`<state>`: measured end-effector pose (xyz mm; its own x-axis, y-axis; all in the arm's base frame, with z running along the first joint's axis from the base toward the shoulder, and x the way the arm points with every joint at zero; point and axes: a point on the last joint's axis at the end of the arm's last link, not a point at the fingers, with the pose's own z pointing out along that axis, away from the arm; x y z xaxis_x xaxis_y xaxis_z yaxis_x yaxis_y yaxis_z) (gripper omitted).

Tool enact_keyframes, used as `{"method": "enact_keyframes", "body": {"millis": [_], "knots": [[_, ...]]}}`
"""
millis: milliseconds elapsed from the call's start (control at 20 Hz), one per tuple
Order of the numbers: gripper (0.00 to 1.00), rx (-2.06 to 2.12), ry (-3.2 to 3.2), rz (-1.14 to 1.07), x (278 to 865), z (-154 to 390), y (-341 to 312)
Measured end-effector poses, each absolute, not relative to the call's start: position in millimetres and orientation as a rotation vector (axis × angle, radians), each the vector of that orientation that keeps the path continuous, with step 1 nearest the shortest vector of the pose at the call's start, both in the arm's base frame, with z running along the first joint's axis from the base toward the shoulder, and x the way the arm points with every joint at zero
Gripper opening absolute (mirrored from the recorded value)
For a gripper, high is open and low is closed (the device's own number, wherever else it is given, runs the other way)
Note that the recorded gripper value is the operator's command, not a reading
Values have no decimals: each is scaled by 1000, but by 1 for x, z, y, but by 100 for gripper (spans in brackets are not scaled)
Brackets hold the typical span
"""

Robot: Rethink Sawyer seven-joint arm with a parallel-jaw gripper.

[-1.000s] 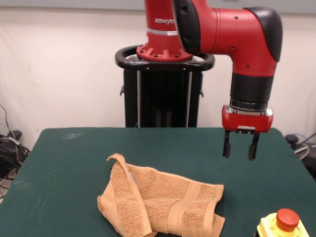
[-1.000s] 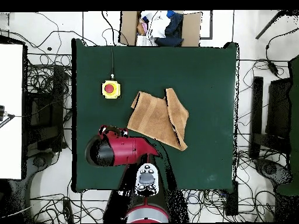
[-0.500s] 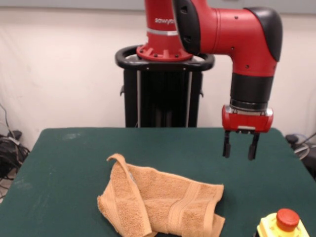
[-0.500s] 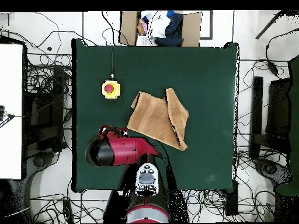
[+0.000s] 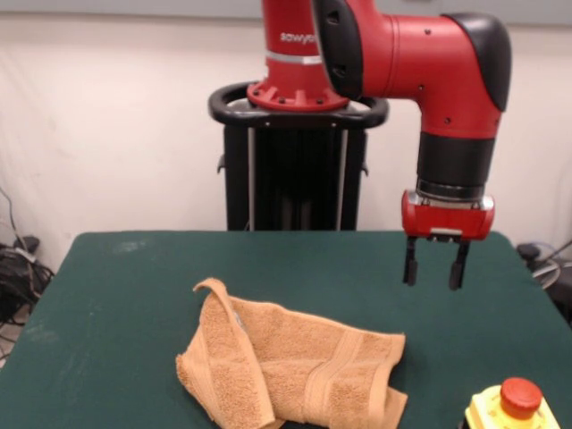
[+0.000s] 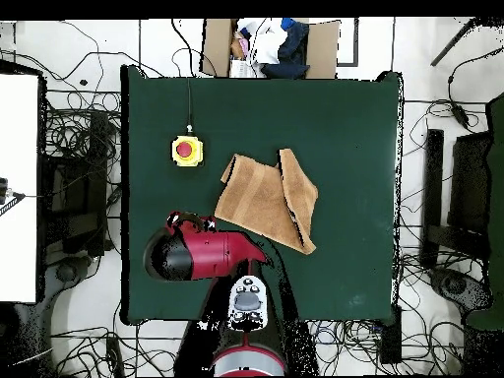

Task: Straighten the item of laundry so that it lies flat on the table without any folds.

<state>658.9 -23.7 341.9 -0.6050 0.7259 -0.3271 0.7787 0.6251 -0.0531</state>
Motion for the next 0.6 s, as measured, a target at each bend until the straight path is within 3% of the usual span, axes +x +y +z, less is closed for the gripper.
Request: {"method": "enact_keyframes", "body": {"millis": [600], "knots": [[100, 1122, 2432, -353, 612, 268, -133]]}}
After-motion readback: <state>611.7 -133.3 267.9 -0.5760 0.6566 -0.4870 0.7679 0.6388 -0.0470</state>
